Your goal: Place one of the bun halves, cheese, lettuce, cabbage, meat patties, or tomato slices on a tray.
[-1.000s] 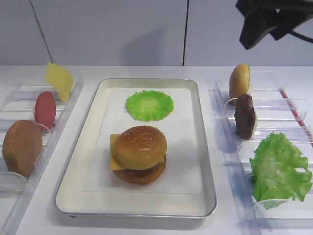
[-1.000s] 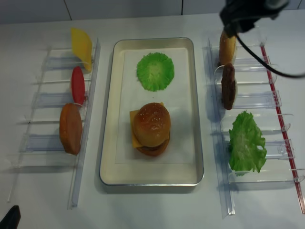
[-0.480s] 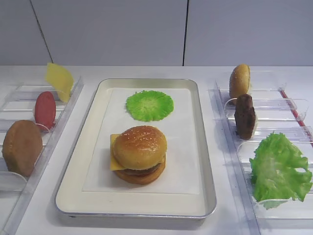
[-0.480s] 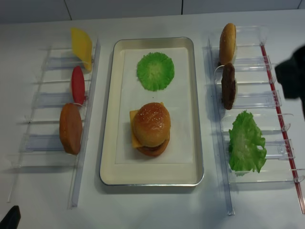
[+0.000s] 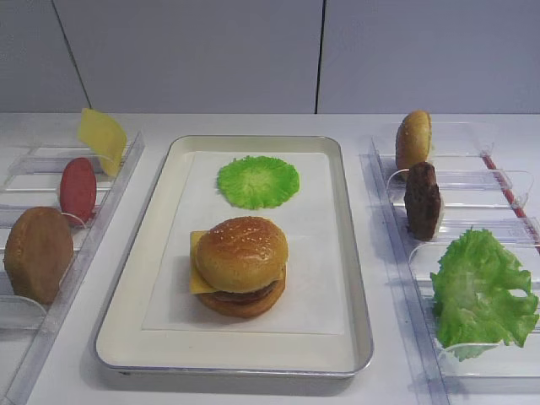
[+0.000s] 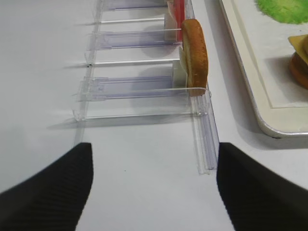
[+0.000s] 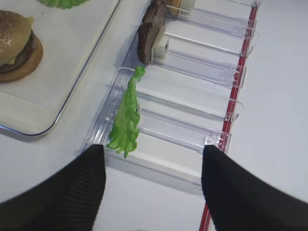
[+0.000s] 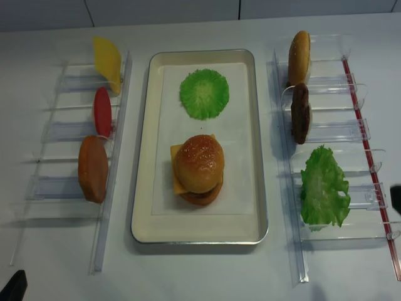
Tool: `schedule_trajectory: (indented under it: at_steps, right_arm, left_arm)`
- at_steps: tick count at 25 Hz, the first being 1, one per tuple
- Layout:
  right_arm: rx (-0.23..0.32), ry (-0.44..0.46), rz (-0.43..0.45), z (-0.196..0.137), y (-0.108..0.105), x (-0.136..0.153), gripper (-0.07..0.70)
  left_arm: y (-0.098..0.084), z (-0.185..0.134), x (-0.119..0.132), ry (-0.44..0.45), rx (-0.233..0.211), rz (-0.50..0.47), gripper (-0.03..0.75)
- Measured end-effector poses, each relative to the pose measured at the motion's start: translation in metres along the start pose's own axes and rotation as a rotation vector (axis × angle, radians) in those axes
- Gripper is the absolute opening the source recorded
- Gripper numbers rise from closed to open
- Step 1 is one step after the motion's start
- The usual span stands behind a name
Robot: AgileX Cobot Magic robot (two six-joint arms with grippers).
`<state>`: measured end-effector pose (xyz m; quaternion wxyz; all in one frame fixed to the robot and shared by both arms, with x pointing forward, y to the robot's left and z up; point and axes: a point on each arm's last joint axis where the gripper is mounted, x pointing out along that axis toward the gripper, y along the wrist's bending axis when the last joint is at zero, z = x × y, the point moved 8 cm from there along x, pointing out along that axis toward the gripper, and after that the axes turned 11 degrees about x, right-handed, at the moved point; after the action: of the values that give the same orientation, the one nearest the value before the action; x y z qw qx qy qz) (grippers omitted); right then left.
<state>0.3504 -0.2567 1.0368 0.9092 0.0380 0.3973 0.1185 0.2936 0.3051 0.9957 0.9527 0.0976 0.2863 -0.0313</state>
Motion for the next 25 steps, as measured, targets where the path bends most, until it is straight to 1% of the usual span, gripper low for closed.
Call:
schedule_trajectory:
  at_steps: [2,6,11,14,16,22,25]
  right_arm:
    - [0.005,-0.020,0.002,-0.016,-0.003,0.000,0.451]
    - [0.034,-0.080,-0.009,-0.039,-0.012,-0.002,0.452]
    - [0.021,-0.148,-0.038,-0.064,-0.023,-0.004,0.451]
    - [0.018,-0.217,-0.029,-0.068,-0.025,-0.010,0.451]
    - [0.017,-0.234,-0.029,-0.069,-0.025,-0.012,0.442]
    - [0.010,-0.240,-0.035,-0.068,-0.026,-0.012,0.400]
    - [-0.001,-0.247,-0.068,-0.067,-0.032,-0.013,0.378]
  left_arm:
    - [0.000,0.000,0.000,0.000,0.000,0.000,0.493]
    - [0.000,0.000,0.000,0.000,0.000,0.000,0.493]
    - [0.000,0.000,0.000,0.000,0.000,0.000,0.493]
    - [0.000,0.000,0.000,0.000,0.000,0.000,0.493]
    - [0.000,0.000,0.000,-0.002,0.000,0.000,0.493]
    - [0.000,0.000,0.000,-0.002,0.000,0.001,0.493]
    - [0.000,0.000,0.000,-0.001,0.001,0.002,0.493]
